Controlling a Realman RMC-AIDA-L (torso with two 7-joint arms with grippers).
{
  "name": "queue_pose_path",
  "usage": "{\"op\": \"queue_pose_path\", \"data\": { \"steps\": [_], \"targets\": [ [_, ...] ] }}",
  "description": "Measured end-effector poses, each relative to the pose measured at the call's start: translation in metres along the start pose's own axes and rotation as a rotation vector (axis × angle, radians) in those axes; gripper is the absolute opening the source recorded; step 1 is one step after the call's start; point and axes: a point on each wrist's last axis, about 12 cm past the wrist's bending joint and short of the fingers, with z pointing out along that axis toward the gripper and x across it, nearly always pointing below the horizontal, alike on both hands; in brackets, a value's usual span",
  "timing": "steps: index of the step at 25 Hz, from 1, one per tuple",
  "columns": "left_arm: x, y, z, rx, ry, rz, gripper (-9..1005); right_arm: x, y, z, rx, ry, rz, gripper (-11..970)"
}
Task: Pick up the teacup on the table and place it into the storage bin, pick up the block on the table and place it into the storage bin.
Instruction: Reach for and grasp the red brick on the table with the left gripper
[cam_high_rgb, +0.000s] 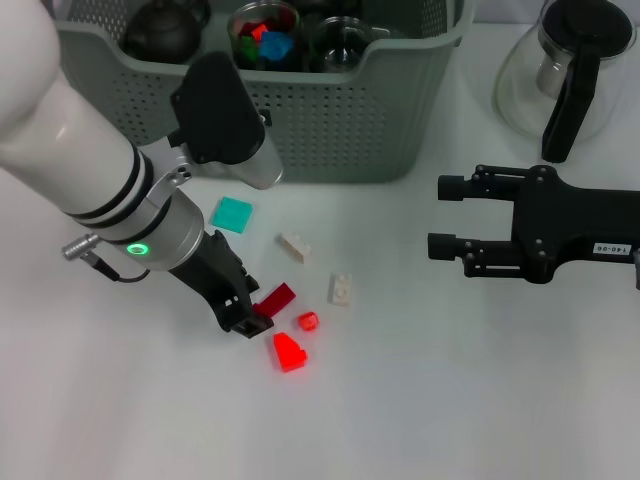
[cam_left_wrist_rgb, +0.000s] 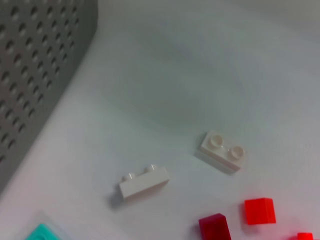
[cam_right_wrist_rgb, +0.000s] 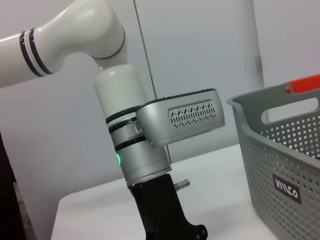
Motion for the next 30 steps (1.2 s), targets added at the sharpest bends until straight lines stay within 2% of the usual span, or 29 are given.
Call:
{"op": "queue_pose_path", "data": {
  "steps": [6,17,24,30],
  "targets": [
    [-0.0048,-0.0012,0.0019,-0.016,0.008,0.013,473,0.0013,0.0001,-0.0019,0.006,0.001,0.001,761],
    [-0.0044,0.0048,-0.0002,-0.075,0.01,-0.001,470,0.0018,0.0002,-0.0025,0.009,0.001,0.003,761],
    [-0.0068,-0.0022,0.0031,-0.065,0.03,0.043,469,0.0016,-0.0002,-0.0021,0.009,0.002,0.006,761],
    [-0.0076,-0.0027,0.0044,-0.068,0.03,0.05,468,0.0013,-0.0006,-0.0021,0.011,0.001,0.005,761]
  ]
}}
